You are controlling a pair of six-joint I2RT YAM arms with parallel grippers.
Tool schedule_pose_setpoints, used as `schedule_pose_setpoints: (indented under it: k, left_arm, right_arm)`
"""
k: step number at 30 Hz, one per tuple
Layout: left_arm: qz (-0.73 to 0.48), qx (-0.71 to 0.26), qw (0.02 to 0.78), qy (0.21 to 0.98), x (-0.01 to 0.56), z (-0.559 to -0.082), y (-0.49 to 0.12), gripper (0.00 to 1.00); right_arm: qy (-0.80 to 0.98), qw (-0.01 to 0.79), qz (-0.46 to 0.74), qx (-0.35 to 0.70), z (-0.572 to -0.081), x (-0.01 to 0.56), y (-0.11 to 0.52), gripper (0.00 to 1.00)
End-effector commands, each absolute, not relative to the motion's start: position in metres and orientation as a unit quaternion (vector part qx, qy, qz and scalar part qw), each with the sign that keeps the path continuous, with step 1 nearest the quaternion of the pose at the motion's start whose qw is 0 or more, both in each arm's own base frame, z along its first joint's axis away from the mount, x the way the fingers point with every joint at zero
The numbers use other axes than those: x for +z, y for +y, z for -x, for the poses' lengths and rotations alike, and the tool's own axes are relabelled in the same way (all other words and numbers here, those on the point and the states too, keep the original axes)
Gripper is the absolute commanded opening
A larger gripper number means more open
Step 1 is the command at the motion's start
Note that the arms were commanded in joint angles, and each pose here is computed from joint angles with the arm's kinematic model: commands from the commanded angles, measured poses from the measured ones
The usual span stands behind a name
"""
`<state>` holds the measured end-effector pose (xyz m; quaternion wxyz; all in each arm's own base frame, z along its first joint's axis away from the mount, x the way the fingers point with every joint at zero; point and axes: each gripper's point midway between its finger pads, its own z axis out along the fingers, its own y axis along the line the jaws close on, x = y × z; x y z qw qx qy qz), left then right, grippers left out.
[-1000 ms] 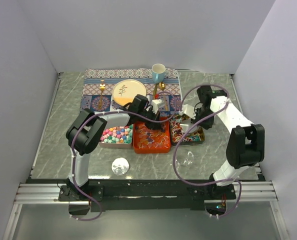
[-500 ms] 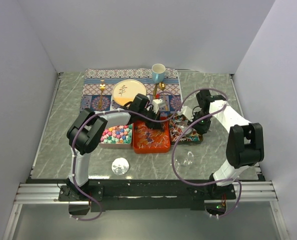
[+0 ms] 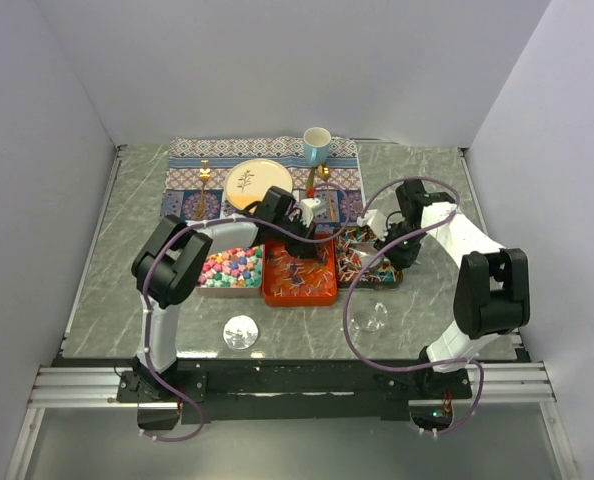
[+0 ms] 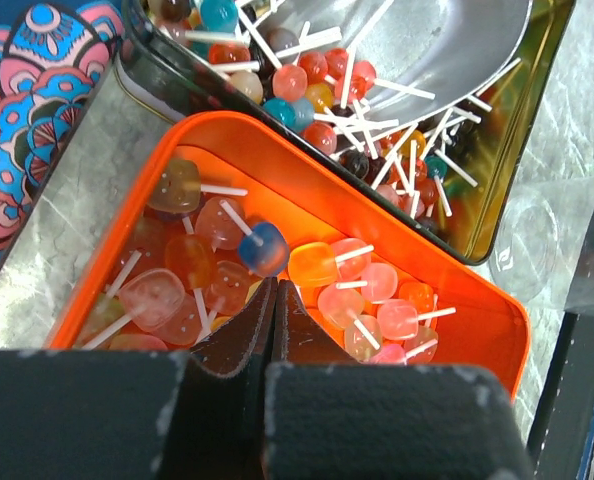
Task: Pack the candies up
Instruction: Scoop the fake candies from the storage box.
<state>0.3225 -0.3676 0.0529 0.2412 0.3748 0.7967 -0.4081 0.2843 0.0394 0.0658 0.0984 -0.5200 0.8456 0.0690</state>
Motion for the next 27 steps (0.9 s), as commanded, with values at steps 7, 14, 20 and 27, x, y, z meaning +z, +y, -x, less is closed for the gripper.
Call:
schedule_pose_setpoints:
  k: [7,14,20,27]
  left_arm:
    - [-0.391,-0.404,0.258,0.786,0.066,-0.335,-0.374,0.01]
    - [-0.393,-0.4,0.256,0.787,0.063,-0.333,-0.373,0.01]
    - [-0.395,-0.399,0.255,0.787,0.063,-0.33,-0.374,0.01]
    - [-0.394,-0.395,0.258,0.789,0.067,-0.332,-0.373,0.01]
  right_arm:
    - [0.835,0.128,0.502,0.186,-0.268,0.063,0.085,0.33]
    - [0.843,0.121,0.481,0.208,-0.265,0.057,0.092,0.47]
    - [0.861,0.118,0.462,0.176,-0.274,0.045,0.085,0.42]
    - [0.882,0.099,0.436,0.151,-0.272,0.026,0.075,0.15]
